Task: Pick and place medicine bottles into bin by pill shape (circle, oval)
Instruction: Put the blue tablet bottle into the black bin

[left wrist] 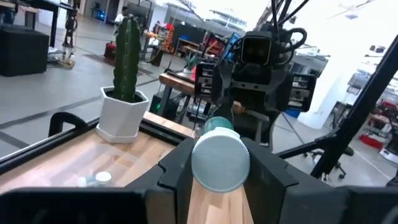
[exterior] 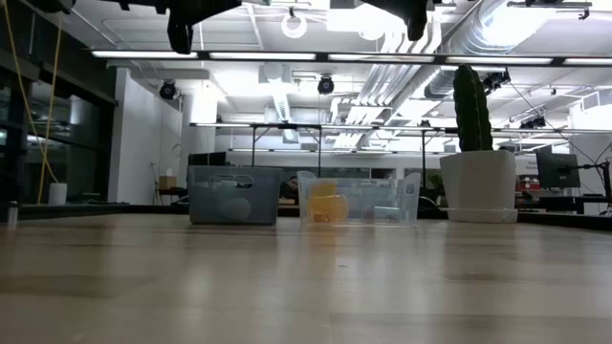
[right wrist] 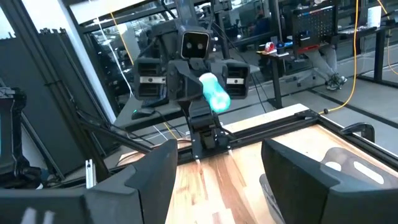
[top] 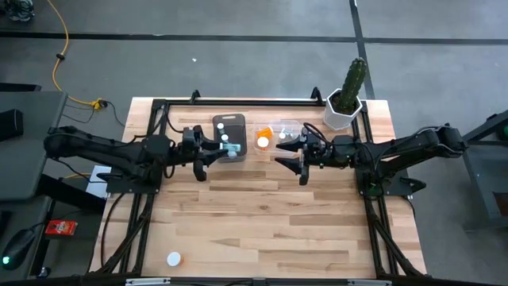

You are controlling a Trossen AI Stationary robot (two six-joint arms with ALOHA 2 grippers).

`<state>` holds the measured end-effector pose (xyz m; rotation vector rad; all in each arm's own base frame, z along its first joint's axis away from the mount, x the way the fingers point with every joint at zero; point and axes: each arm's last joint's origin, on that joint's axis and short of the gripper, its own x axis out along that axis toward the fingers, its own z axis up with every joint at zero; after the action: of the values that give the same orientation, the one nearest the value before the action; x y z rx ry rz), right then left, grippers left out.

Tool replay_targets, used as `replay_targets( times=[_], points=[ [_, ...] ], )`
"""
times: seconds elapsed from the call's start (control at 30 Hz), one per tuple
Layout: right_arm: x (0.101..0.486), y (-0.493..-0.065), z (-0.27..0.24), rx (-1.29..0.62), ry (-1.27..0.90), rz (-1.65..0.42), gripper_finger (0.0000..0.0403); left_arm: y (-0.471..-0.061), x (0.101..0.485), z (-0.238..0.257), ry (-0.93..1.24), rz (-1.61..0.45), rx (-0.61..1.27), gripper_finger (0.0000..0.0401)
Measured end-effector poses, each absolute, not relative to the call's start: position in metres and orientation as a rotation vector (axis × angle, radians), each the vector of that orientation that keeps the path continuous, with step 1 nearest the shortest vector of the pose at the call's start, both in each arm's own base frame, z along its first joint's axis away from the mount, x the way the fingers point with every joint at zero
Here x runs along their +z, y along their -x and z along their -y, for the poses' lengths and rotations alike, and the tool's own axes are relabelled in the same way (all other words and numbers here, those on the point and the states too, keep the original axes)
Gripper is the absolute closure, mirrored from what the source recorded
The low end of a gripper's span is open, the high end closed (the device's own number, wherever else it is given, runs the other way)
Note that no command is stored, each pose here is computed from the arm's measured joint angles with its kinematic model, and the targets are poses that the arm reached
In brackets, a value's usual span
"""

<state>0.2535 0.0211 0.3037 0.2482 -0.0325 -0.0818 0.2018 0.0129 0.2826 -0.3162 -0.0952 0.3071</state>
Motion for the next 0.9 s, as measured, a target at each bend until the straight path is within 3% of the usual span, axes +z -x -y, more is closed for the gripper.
replay_targets(
  times=[0.67,0.9],
  points=[
    [0.304,-0.253,-0.021,-0.083,-0.248,0.033,0.0176,-0.202,0.284,-0.014,0.291,0.095,0.326,0.0297],
    [0.304,-0.253,-0.020,-0.127,-0.248,0.039,0.0176,-0.213,0.299,-0.054,0.231,-0.144,0.549,0.0297]
  ],
)
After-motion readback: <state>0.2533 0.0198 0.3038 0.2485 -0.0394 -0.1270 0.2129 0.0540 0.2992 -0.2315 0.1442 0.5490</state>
